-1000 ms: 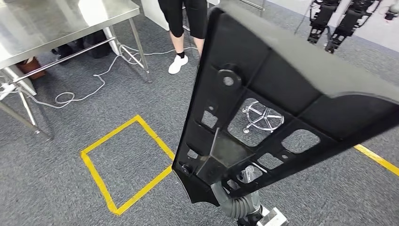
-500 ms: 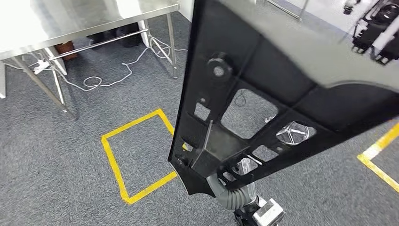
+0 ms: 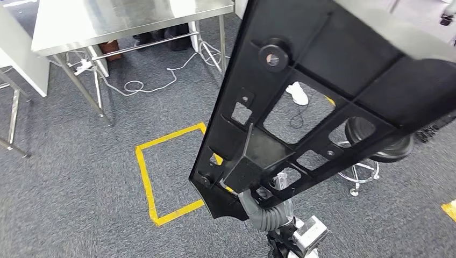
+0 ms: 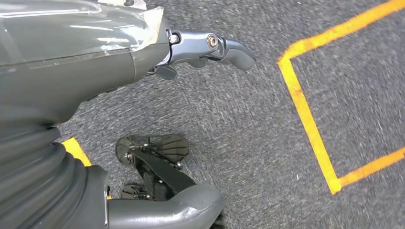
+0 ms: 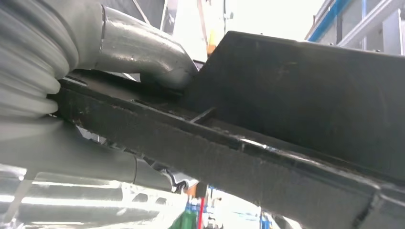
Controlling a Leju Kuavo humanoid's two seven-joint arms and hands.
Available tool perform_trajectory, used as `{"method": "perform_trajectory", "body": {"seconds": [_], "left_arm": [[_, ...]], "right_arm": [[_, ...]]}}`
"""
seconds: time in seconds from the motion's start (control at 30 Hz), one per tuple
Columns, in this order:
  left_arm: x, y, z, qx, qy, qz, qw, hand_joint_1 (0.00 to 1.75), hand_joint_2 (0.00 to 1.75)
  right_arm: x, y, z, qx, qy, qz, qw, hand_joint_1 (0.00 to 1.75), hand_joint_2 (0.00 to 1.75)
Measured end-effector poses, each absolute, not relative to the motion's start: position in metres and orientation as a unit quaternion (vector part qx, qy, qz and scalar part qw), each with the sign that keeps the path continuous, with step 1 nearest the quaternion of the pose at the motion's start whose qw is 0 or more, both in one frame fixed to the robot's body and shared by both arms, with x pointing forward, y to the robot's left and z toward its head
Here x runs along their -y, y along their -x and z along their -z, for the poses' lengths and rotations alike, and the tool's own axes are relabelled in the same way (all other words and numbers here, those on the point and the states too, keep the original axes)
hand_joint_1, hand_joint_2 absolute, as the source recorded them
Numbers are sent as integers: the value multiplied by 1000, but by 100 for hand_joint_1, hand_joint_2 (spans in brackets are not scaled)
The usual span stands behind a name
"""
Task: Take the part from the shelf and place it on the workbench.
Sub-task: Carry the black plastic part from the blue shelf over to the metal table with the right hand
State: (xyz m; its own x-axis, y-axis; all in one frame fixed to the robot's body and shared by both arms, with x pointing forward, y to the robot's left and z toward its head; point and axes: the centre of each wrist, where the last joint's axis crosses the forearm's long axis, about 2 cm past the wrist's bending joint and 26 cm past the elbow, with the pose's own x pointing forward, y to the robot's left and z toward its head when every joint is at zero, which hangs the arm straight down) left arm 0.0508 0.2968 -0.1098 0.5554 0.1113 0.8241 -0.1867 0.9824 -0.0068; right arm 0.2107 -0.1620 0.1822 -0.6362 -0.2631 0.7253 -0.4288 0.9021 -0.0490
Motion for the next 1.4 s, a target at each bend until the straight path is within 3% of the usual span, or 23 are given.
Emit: {"method": "perform_trajectory", "body": {"seconds": [1.4], "left_arm": [[-295, -48, 110, 463, -24, -78, 883, 0, 175]], "right_arm": [[170, -197, -168, 894, -172, -104, 401, 175, 175]]}}
